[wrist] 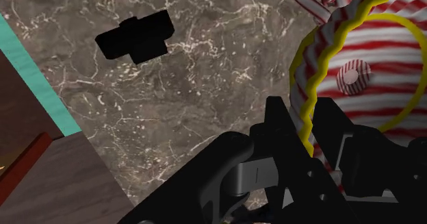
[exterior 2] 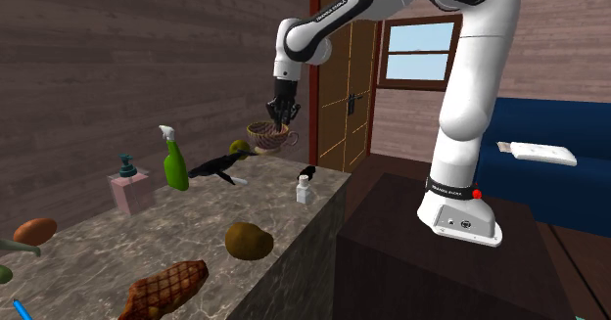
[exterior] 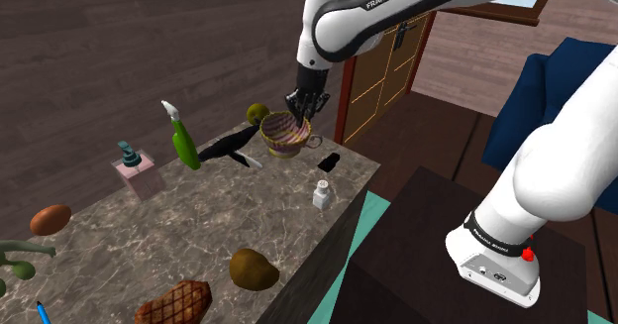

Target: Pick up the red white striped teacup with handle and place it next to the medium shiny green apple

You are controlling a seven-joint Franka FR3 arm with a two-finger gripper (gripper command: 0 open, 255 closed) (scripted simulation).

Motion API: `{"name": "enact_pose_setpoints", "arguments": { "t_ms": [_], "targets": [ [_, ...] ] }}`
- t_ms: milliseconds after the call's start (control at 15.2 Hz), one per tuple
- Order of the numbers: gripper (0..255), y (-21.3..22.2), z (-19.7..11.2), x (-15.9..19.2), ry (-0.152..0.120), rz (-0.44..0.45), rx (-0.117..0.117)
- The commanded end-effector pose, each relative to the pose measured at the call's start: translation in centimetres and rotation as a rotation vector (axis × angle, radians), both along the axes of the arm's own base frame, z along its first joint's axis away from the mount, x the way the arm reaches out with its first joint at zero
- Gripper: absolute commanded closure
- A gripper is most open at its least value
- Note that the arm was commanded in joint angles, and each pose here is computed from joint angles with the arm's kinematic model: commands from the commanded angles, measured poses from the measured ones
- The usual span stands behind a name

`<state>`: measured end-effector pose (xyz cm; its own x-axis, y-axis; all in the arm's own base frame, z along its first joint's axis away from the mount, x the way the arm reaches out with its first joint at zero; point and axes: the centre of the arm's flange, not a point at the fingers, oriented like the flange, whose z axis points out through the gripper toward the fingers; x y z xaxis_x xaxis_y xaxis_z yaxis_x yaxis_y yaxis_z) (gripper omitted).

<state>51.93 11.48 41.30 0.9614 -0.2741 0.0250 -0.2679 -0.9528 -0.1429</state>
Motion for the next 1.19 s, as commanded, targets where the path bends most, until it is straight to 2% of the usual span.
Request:
{"name": "enact_pose_setpoints", "arguments": {
  "t_ms": [0,1122],
  "targets": [
    [255,-2.2,-0.2,1.6,-0.001,0.001,0.0],
    [255,-19.2,-0.1,16.2,-0.001,0.001,0.0]
  ]
}}
